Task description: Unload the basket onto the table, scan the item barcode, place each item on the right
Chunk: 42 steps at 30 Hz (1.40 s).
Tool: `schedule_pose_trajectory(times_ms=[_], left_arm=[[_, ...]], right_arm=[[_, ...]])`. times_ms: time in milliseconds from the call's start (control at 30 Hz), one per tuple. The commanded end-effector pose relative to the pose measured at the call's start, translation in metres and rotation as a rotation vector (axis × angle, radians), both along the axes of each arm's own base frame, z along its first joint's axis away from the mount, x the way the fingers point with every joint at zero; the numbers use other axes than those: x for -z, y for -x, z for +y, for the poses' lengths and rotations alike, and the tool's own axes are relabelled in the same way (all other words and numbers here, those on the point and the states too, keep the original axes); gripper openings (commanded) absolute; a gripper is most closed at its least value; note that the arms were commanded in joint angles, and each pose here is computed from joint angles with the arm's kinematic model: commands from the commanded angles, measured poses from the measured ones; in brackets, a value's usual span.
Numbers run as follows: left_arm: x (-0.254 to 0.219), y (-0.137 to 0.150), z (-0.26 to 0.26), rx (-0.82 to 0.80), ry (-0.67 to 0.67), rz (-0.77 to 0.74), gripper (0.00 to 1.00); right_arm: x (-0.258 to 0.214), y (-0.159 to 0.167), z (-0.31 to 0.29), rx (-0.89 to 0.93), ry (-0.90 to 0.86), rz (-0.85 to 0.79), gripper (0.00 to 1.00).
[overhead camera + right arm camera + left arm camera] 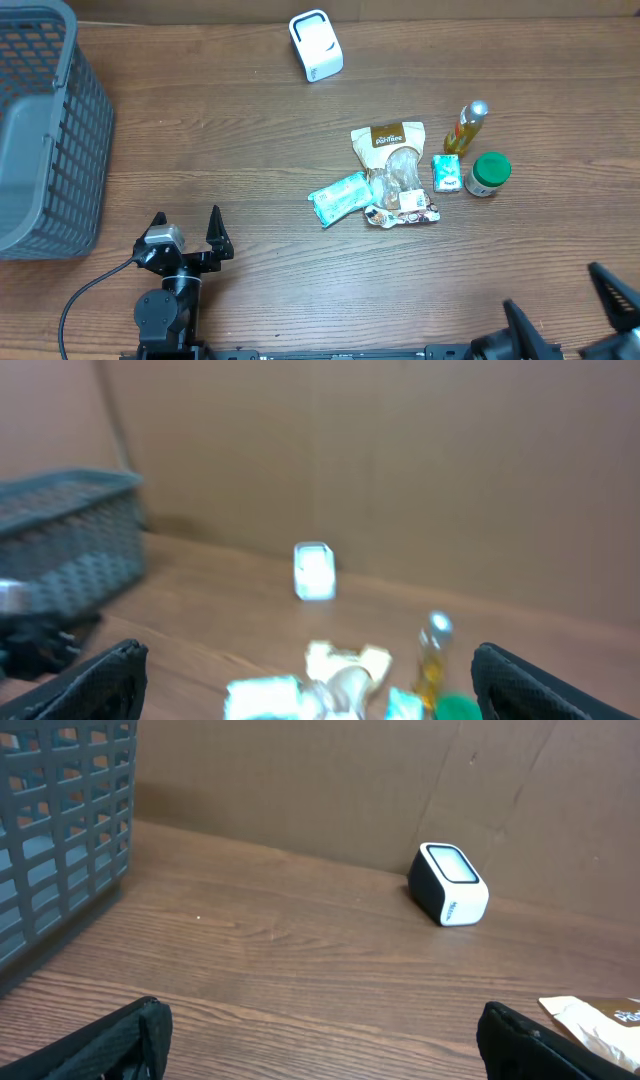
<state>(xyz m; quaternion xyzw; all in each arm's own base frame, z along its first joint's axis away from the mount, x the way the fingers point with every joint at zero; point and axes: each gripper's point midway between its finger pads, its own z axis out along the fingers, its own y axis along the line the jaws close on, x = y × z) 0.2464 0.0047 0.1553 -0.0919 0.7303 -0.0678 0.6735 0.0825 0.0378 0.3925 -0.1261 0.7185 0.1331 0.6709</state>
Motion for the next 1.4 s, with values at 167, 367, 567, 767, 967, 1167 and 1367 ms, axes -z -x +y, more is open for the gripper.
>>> schedule_pose_trajectory(times_ms=[167, 367, 567, 767, 967, 1167, 1367], left_arm=[[-0.001, 0.000, -0.003, 0.017, -0.028, -0.008, 1.00], [-0.001, 0.000, -0.003, 0.017, -0.028, -0.008, 1.00], [-0.001, 0.000, -0.003, 0.017, -0.028, -0.008, 0.99], [-0.001, 0.000, -0.003, 0.017, -0.028, -0.008, 1.00], [-0.001, 0.000, -0.003, 0.017, -0.028, -0.008, 0.99], [-0.001, 0.000, -0.003, 0.017, -0.028, -0.008, 1.00], [-0.001, 0.000, -0.003, 0.017, -0.028, -0.008, 1.00]], right_arm=[[0.102, -0.019, -0.006, 0.110, 0.039, 0.169, 1.00], [0.122, -0.028, -0.003, 0.099, 0.048, 0.197, 1.00], [0.123, -0.028, -0.002, 0.086, 0.050, 0.199, 1.00], [0.123, -0.027, 0.000, 0.067, 0.052, 0.199, 1.00], [0.123, -0.027, 0.001, 0.065, 0.052, 0.199, 1.00], [0.123, -0.027, 0.002, 0.054, 0.054, 0.198, 1.00], [0.106, -0.033, -0.002, 0.087, 0.087, 0.111, 1.00]])
